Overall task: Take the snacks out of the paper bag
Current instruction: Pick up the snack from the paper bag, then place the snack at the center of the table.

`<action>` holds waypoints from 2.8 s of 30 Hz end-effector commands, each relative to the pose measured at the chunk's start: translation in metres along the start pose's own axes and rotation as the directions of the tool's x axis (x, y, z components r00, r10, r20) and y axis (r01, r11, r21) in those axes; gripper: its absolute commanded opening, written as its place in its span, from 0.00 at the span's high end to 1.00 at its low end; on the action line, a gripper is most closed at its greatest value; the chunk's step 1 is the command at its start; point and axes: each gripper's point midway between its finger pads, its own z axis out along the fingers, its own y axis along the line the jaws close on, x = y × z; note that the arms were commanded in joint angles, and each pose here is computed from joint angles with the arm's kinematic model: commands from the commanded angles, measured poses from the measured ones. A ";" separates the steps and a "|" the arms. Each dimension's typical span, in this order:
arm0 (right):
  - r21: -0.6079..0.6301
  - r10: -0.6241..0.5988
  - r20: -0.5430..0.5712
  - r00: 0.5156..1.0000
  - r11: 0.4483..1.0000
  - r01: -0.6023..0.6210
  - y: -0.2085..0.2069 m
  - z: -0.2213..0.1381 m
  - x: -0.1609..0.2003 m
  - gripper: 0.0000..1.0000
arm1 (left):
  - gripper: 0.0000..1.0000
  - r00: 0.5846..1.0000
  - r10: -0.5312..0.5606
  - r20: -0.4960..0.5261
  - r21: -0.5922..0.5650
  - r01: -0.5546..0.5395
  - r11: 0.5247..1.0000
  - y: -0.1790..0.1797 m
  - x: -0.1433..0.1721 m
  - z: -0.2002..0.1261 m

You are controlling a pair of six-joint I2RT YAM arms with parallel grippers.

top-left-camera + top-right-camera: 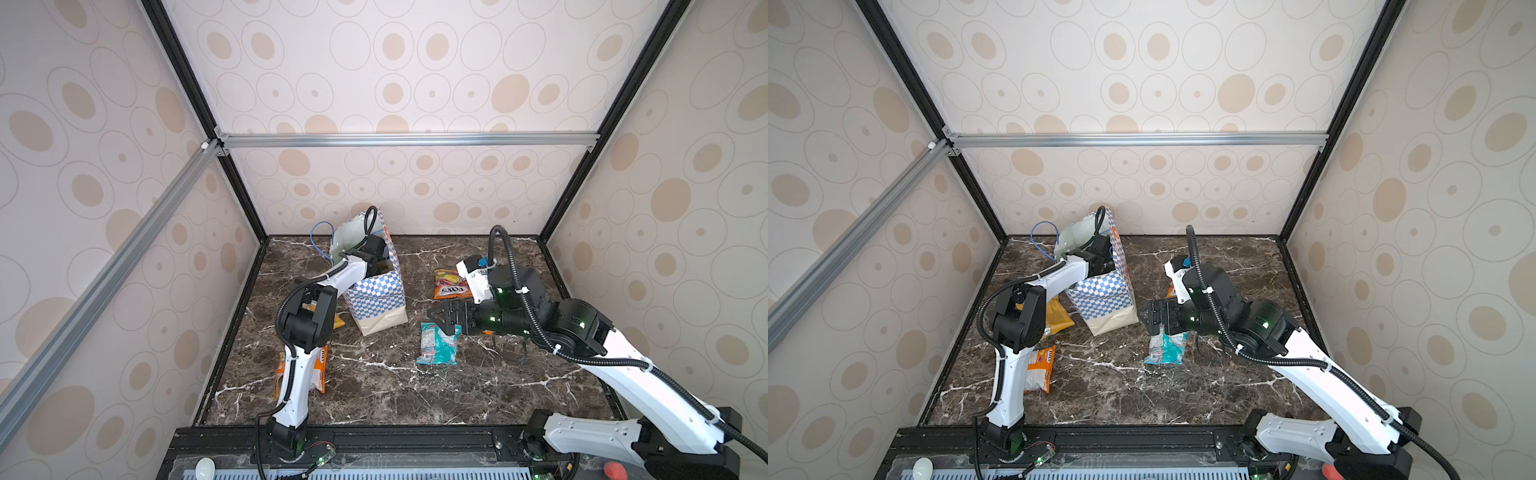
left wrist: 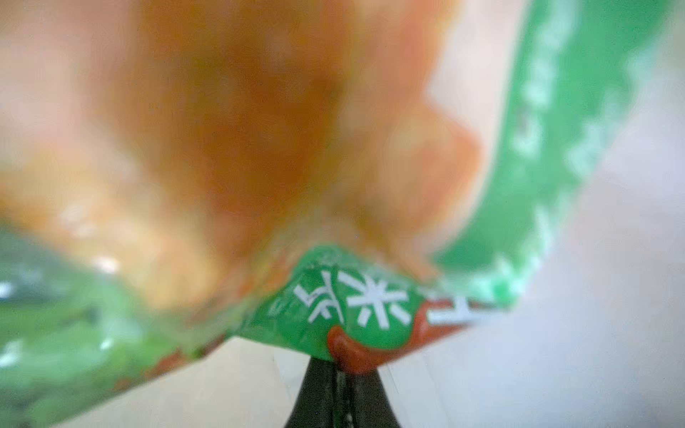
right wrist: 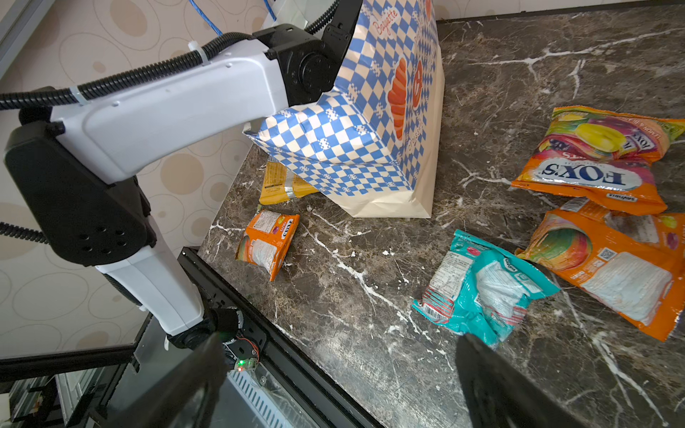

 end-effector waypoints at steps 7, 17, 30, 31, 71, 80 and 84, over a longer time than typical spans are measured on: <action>-0.019 0.003 0.015 1.000 1.000 -0.003 0.005 -0.006 -0.003 0.00 | 1.00 0.991 -0.041 0.127 0.025 0.038 0.999 0.016 -0.053 -0.090; -0.022 0.000 0.014 1.000 1.000 0.000 0.005 -0.004 -0.001 0.00 | 1.00 0.986 -0.046 0.162 0.047 0.039 0.998 0.016 -0.065 -0.134; -0.035 -0.002 0.017 1.000 0.999 0.003 0.009 -0.002 -0.005 0.00 | 1.00 0.938 -0.113 0.327 0.072 0.094 0.993 0.042 -0.103 -0.224; -0.038 -0.002 0.014 1.000 0.999 0.003 0.010 -0.002 -0.004 0.00 | 1.00 0.933 -0.120 0.338 0.089 0.095 0.992 0.042 -0.105 -0.230; 0.113 -0.046 0.107 0.993 0.993 0.034 -0.030 0.007 -0.045 0.00 | 1.00 0.669 -0.564 0.485 0.819 -0.120 0.561 0.003 -0.031 -0.492; 0.134 -0.047 0.114 0.992 0.990 0.032 -0.039 0.003 -0.036 0.00 | 1.00 0.797 -0.519 0.309 0.837 0.031 0.546 -0.055 0.060 -0.381; 0.129 -0.035 0.107 0.994 0.991 0.021 -0.041 0.003 -0.030 0.00 | 1.00 0.837 -0.426 0.344 0.836 -0.067 0.544 -0.093 0.090 -0.341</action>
